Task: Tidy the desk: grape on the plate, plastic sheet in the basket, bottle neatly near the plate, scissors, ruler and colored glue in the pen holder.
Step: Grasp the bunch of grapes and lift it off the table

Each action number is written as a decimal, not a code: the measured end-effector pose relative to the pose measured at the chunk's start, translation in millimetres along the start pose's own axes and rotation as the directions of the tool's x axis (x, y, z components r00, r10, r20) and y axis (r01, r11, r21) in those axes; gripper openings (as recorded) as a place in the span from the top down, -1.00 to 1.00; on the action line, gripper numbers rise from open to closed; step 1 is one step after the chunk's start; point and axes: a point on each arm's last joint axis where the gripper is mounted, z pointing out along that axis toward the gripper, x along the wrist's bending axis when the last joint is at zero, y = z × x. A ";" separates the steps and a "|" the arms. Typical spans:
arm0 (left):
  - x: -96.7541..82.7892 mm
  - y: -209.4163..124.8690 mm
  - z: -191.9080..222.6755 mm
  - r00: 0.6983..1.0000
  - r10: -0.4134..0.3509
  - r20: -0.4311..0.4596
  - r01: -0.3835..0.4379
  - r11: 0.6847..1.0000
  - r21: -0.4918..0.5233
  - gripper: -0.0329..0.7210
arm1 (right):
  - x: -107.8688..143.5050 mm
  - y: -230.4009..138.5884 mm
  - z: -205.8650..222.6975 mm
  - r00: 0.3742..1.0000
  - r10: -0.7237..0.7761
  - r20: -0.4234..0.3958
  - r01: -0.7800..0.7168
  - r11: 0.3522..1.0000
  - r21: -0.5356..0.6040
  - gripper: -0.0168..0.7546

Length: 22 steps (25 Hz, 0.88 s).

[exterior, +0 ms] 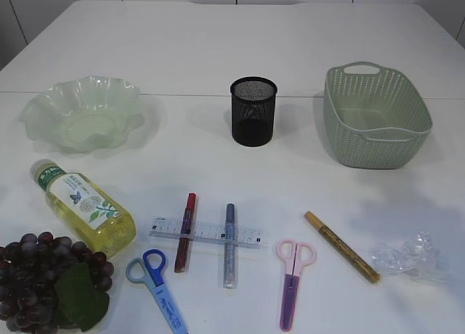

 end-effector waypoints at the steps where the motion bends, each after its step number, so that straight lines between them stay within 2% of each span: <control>1: -0.2 0.6 1.9 1.000 -0.004 -0.002 0.004 1.000 0.008 -0.55 | 0.0 0.0 0.0 1.000 0.000 0.000 0.000 1.000 0.000 -0.34; 8: 4.4 -1.8 30.2 0.999 -0.007 -0.038 0.009 0.998 0.063 -0.63 | 1.1 -0.5 0.0 1.000 0.006 -0.012 -0.006 1.000 0.006 -0.33; 16: 5.0 -1.5 60.1 0.999 -0.052 0.007 0.052 0.999 0.010 -0.64 | 1.4 -2.5 -0.1 1.000 0.007 -0.015 -0.006 1.000 0.028 -0.32; 22: 5.0 1.5 80.2 0.998 -0.068 -0.015 0.069 0.996 0.065 -0.64 | 1.6 -2.5 -0.1 1.000 0.008 -0.017 -0.008 1.000 0.028 -0.32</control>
